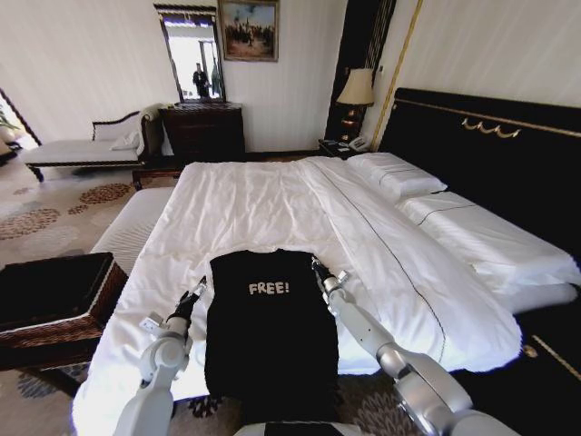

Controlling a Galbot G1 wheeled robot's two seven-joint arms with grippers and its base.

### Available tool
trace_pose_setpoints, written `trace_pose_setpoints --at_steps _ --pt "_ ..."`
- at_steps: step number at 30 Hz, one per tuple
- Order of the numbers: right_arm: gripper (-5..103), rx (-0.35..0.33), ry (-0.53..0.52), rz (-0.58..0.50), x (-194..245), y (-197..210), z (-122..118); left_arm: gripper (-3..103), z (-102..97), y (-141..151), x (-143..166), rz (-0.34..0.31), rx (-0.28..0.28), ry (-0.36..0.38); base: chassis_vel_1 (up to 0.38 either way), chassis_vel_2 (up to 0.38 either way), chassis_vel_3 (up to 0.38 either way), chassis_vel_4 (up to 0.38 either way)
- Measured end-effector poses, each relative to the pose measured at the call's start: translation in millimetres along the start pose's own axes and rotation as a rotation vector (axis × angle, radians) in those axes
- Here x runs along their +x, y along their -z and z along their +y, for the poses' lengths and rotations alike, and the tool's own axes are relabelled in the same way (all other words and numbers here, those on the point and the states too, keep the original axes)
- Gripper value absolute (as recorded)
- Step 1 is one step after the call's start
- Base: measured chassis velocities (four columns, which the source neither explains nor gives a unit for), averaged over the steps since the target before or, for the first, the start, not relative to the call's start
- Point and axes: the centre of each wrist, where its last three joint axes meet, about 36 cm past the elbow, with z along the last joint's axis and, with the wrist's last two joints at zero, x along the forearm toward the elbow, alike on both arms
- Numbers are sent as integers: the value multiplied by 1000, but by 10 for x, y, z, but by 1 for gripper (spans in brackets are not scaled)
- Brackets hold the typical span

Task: Fold the clothes on the bed and place them into the basket.

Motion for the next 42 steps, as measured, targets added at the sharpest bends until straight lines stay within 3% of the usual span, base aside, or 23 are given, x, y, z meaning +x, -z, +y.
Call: trace_pose_setpoints --at_steps 4,13,19,28,32,34,36,40,42 --pt "0 11 15 -22 45 0 8 100 20 40 -459 30 -11 17 0 0 0 0" --pt "0 43 31 -49 84 -10 26 100 -58 -5 -961 71 -20 20 0 0 0 0" --pt "0 67 62 -55 153 -53 103 100 -48 -68 -1497 110 -41 40 0 0 0 0" --pt "0 77 64 -54 182 -88 126 102 -120 -19 -1861 113 -25 54 0 0 0 0" --pt "0 79 67 -56 164 -76 140 94 -110 -31 -1895 109 -11 60 0 0 0 0" --pt "0 82 71 -58 144 -61 153 79 -81 -41 -1872 108 -7 53 0 0 0 0" --pt "0 82 71 -58 143 -60 155 79 -71 -45 -1864 108 -8 51 0 0 0 0" --pt "0 86 65 -60 134 -75 153 57 -53 -49 -1841 109 -2 44 0 0 0 0" --pt "0 88 64 -60 134 -76 151 57 -52 -51 -1832 109 2 43 0 0 0 0"
